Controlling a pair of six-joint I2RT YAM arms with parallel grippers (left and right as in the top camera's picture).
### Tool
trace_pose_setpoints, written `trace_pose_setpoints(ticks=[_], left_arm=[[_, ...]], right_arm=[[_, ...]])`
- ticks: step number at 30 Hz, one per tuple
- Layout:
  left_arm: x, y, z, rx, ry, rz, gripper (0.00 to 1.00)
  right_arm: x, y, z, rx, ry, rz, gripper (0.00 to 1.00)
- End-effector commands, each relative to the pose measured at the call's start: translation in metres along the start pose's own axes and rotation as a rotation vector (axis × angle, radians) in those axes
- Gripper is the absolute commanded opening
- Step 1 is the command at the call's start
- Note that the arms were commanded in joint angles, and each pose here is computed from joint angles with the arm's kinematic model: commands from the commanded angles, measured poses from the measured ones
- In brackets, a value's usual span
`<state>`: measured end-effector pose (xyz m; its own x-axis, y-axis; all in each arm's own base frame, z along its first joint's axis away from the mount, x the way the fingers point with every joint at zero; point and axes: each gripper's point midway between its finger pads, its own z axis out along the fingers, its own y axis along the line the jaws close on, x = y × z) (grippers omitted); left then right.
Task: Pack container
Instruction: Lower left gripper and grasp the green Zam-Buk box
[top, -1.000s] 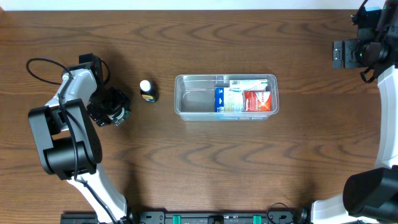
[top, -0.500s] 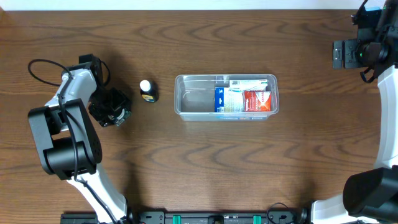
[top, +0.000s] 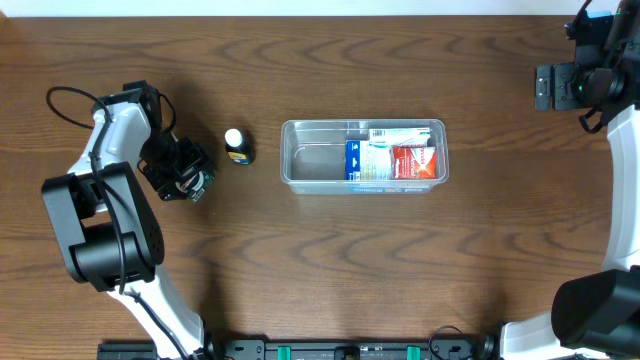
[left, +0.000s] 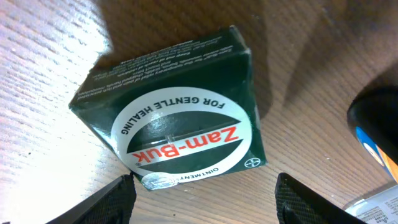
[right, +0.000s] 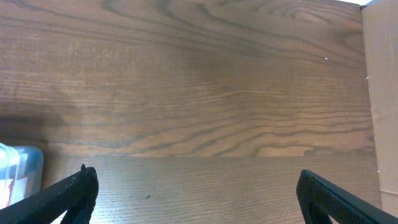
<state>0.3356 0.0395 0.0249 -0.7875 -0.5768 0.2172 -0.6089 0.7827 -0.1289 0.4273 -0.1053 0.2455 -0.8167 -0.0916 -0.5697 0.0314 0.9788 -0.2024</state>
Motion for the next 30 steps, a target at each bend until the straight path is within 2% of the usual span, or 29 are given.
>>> trace_pose_setpoints(ticks=[1,7,14,30], left_arm=[[-0.007,-0.001,-0.014,0.004,-0.05,0.028,0.73],[-0.011,0.013,-0.013,-0.074,-0.08,-0.051,0.73],[-0.018,0.012,-0.008,-0.059,-0.111,-0.118,0.74],[-0.021,0.013,-0.004,-0.063,-0.131,-0.144,0.74]], right_arm=[[-0.002,-0.001,-0.003,-0.001,-0.008,0.012,0.99],[-0.002,-0.001,-0.003,-0.001,-0.008,0.012,0.99],[-0.002,-0.001,-0.003,-0.001,-0.008,0.012,0.99],[-0.002,-0.001,-0.003,-0.001,-0.008,0.012,0.99]])
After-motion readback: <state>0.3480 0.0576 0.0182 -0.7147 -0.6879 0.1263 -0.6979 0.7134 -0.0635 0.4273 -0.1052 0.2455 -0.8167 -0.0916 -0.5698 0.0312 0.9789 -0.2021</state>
